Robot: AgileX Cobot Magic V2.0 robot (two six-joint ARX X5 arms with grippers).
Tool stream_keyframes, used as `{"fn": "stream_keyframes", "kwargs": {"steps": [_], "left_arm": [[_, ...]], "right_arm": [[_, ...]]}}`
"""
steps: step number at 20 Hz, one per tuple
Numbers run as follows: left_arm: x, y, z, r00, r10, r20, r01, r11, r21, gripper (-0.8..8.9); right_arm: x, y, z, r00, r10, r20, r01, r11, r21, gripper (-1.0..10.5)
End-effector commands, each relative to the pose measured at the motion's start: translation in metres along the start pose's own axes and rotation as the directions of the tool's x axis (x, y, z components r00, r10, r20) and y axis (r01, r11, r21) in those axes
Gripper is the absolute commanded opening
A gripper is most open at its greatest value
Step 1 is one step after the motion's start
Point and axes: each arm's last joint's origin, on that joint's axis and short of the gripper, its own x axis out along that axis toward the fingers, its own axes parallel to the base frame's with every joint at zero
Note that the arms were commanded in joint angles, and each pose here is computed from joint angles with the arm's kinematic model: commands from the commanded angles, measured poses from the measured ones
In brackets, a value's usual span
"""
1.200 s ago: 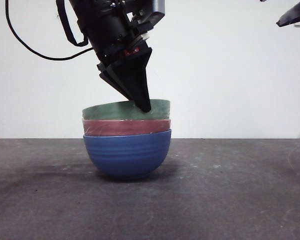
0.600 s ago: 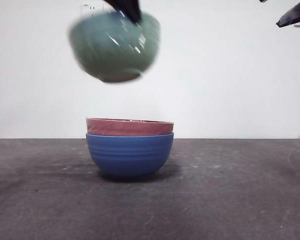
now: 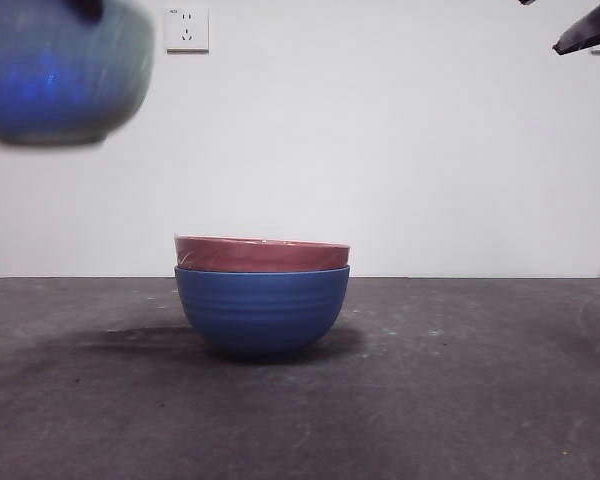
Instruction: Pick up the green bowl on the top,put the green bowl on the left,pick up the red bowl in the middle,put the red bowl on the right
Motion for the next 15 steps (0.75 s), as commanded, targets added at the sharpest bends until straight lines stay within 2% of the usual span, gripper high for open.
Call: {"fn": "stream_keyframes", "kwargs": {"steps": [1, 7, 15], "left_arm": [[0.037, -0.006, -0.011, 0.999, 0.014, -0.041, -0.015, 0.999, -0.031, -0.09], [0.109, -0.018, -0.032, 0.999, 0.010, -0.041, -0.012, 0.999, -0.031, -0.09], [0.141, -0.023, -0.037, 0.994, -0.007, -0.105, 0.005, 1.000, -0.018, -0.02]], "right_arm": [[0.000, 0.000, 0.001, 1.000, 0.003, 0.004, -0.003, 1.000, -0.009, 2.8], [0.000, 0.000, 0.001, 1.000, 0.004, 0.003, -0.004, 1.000, -0.005, 2.8], [0.000, 0.000, 0.001, 1.000, 0.004, 0.004, -0.004, 1.000, -0.005, 2.8]]}}
